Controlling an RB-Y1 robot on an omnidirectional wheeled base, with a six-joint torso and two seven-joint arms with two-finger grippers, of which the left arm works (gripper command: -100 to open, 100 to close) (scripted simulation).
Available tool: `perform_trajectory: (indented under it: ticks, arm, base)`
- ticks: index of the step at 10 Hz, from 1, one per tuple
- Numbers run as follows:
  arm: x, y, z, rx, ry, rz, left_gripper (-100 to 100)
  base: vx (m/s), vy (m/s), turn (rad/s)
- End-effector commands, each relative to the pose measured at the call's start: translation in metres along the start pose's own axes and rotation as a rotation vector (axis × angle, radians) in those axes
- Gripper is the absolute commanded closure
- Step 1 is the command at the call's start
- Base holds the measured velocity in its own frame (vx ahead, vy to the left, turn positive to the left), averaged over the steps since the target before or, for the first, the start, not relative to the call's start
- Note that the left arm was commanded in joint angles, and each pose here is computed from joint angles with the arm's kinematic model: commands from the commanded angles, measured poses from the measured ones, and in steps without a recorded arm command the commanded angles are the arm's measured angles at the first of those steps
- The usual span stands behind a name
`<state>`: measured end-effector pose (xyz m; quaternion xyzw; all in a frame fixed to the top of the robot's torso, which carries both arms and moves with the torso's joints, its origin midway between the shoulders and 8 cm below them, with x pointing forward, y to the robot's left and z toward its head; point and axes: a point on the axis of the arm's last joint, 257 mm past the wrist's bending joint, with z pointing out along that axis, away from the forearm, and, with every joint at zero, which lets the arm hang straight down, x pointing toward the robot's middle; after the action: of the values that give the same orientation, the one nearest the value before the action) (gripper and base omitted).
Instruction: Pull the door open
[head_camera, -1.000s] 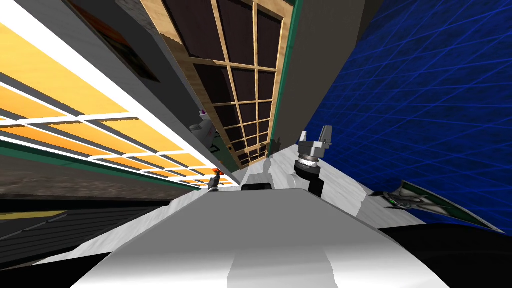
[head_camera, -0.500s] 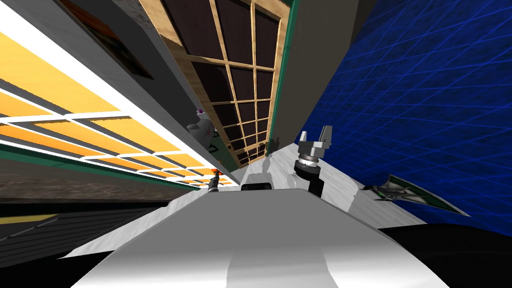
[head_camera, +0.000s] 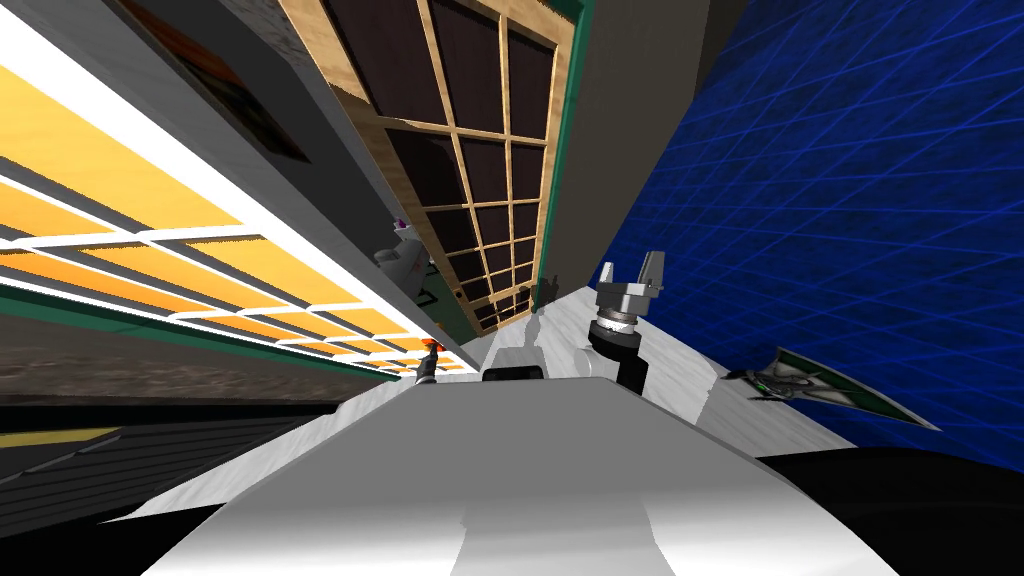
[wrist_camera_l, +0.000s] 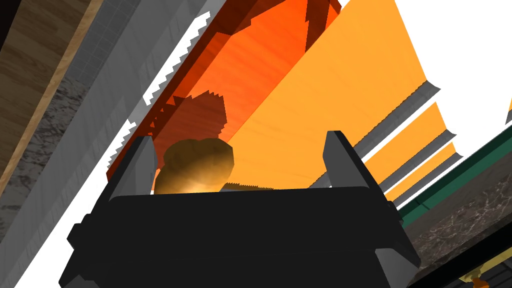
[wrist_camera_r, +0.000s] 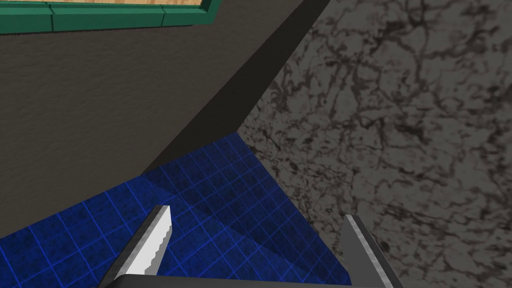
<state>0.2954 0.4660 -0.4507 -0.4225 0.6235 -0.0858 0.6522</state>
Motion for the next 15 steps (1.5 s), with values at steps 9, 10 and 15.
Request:
perform_trajectory:
  ticks: [9,10,15]
  arm:
    - [-0.023,0.013,0.0043,-0.021,-0.04,-0.094,100]
    - [-0.029,0.006,0.0088,-0.003,-0.053,-0.094,100]
    - [-0.021,0.017,0.0023,-0.032,-0.036,-0.129,100]
  base:
    - [-0.013,0.004,-0.021]
    - [0.0,-0.001,0.024]
    - [-0.008,0.005,-0.021]
